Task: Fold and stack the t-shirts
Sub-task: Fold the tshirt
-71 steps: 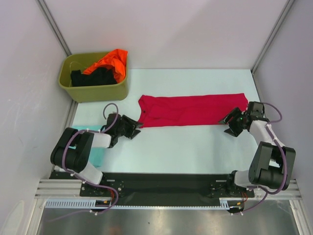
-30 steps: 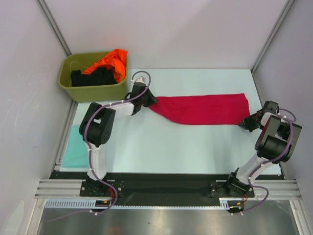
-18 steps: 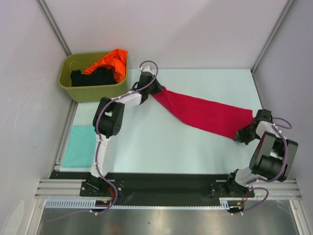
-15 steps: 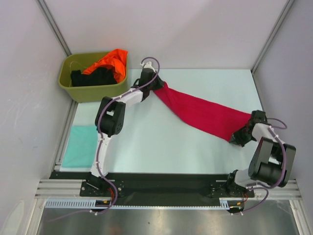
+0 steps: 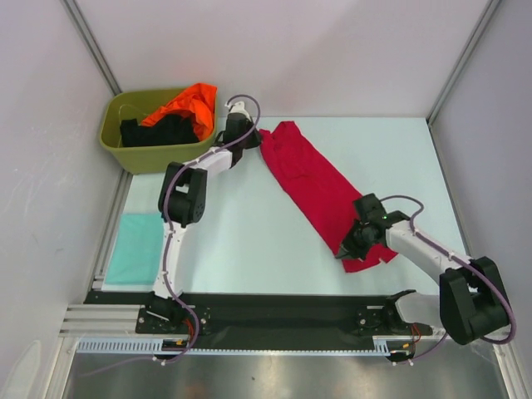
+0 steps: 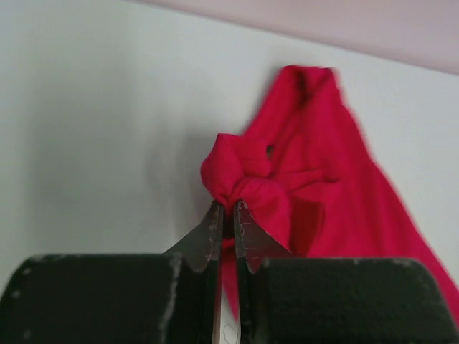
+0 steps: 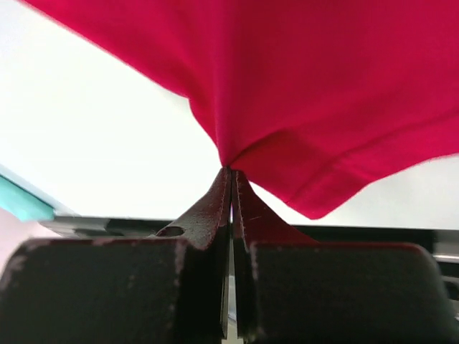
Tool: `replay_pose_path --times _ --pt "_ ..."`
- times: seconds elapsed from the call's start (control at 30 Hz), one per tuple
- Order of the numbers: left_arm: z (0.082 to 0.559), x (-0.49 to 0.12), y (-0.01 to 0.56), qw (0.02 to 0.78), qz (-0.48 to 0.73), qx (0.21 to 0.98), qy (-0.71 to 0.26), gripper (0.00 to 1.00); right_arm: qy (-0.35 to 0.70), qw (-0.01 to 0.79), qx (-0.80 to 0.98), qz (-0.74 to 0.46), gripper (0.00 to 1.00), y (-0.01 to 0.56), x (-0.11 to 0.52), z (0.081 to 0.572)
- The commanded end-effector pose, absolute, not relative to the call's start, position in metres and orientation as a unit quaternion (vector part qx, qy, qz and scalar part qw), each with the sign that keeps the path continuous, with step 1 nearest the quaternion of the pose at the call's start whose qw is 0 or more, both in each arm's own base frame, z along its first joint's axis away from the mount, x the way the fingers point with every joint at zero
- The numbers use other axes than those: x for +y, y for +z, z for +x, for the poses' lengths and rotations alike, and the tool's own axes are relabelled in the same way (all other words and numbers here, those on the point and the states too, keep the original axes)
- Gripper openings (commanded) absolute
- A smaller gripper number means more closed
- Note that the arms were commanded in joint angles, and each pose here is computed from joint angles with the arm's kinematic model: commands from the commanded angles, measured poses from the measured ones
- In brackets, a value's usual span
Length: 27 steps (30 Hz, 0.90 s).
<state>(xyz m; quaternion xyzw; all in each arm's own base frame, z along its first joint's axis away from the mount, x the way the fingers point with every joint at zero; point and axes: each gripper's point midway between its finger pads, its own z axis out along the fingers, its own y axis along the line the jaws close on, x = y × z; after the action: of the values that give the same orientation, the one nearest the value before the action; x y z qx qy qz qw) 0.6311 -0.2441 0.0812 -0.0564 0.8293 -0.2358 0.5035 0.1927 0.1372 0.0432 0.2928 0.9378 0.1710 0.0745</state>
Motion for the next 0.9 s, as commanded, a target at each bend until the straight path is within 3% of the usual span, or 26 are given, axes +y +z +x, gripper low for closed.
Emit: replay_pose_path --times 0.0,0.2,0.43,0.5,0.53,0.57,0.6,0.7,0.77,0.87 --pt "0.634 -0.223 0.118 0.538 -0.034 0.812 -0.224 0.02 0.201 0.043 0.934 0.293 0.00 0.044 0.178 0.183" --pt "0.638 -0.196 0.119 0.525 -0.024 0.828 -0.195 0.07 0.238 0.030 0.941 0.239 0.00 0.048 0.244 0.180" --pt "0.634 -0.193 0.149 0.515 0.051 0.840 -0.164 0.40 0.294 -0.003 0.937 0.188 0.01 0.059 0.305 0.175" --pt "0.624 -0.193 0.175 0.517 0.060 0.838 -0.166 0.46 0.324 -0.003 0.933 0.153 0.09 0.072 0.322 0.178" --pt "0.611 -0.194 0.169 0.497 0.064 0.849 -0.170 0.49 0.332 -0.019 0.933 0.135 0.17 0.077 0.326 0.172" --pt "0.601 -0.197 0.178 0.493 0.070 0.849 -0.179 0.54 0.337 -0.020 0.934 0.116 0.38 0.083 0.327 0.169" --pt "0.589 -0.197 0.203 0.500 0.070 0.842 -0.190 0.54 0.344 -0.021 0.934 0.096 0.44 0.090 0.327 0.166" --pt "0.547 -0.197 0.210 0.473 0.078 0.854 -0.200 0.53 0.352 -0.006 0.936 0.027 0.55 0.111 0.305 0.157" --pt "0.510 -0.197 0.230 0.471 0.086 0.854 -0.204 0.54 0.357 0.044 0.933 -0.018 0.63 0.126 0.280 0.169" --pt "0.469 -0.204 0.238 0.452 0.094 0.855 -0.237 0.55 0.349 0.126 0.928 -0.038 0.70 0.138 0.245 0.219"
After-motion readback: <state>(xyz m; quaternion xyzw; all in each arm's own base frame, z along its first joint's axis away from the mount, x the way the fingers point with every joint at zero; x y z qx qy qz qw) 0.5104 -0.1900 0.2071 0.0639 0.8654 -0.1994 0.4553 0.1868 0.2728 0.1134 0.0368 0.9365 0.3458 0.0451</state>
